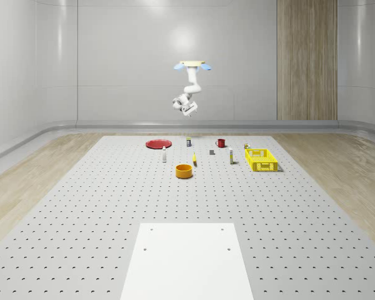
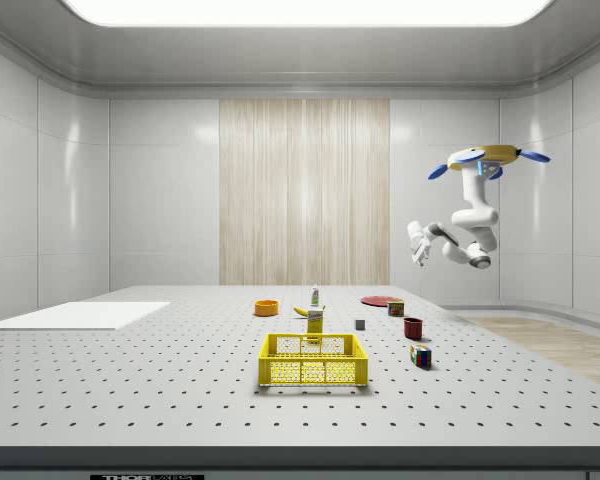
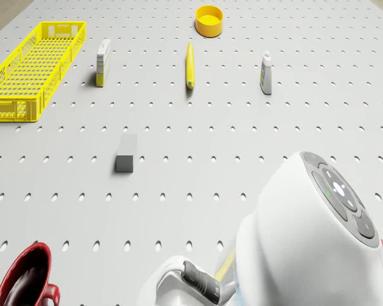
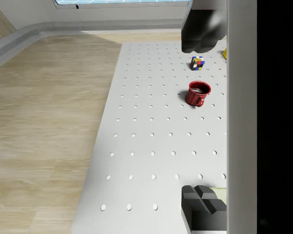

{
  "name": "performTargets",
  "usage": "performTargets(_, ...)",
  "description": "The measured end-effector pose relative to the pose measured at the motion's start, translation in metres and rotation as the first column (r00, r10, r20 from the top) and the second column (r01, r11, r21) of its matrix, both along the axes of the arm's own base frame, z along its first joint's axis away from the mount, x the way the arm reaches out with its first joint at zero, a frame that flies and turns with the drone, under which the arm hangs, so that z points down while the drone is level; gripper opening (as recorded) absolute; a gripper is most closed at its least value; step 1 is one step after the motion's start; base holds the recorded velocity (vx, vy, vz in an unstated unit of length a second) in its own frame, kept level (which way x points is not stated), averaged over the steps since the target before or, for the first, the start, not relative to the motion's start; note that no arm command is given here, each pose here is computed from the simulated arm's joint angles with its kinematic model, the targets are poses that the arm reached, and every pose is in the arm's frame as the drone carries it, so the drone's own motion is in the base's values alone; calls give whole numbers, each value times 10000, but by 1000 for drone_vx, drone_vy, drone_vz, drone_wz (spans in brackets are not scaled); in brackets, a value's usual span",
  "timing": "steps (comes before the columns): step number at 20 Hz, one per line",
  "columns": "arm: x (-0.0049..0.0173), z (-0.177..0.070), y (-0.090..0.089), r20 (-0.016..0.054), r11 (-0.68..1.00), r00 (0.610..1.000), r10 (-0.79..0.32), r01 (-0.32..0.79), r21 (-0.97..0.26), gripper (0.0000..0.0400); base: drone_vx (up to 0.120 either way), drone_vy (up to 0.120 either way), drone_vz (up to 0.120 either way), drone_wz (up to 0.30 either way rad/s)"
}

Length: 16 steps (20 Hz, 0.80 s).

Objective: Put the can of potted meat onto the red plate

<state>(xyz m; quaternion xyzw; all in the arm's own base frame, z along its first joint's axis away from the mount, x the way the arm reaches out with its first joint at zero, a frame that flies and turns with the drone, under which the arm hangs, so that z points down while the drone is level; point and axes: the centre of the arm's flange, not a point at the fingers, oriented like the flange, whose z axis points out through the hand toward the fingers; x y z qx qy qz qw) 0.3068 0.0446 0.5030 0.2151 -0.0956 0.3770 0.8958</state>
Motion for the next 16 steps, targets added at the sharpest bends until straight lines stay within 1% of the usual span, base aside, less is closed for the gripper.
performTargets(2, 1, -57, -127, -15, 9901, 10000, -45, 43, -1401, 400, 120, -120, -120, 0)
performTargets(4, 1, -87, -221, -28, 9712, 10000, -77, 68, -2383, 400, 120, -120, -120, 0)
performTargets(6, 1, -102, -289, -39, 9520, 9999, -99, 82, -3060, 400, 120, -120, -120, 0)
performTargets(9, 1, -113, -355, -52, 9290, 9999, -120, 92, -3700, 400, 120, -107, -120, 0)
performTargets(16, 0, -120, -422, -67, 9017, 9999, -140, 97, -4323, 400, 0, 0, -120, 0)
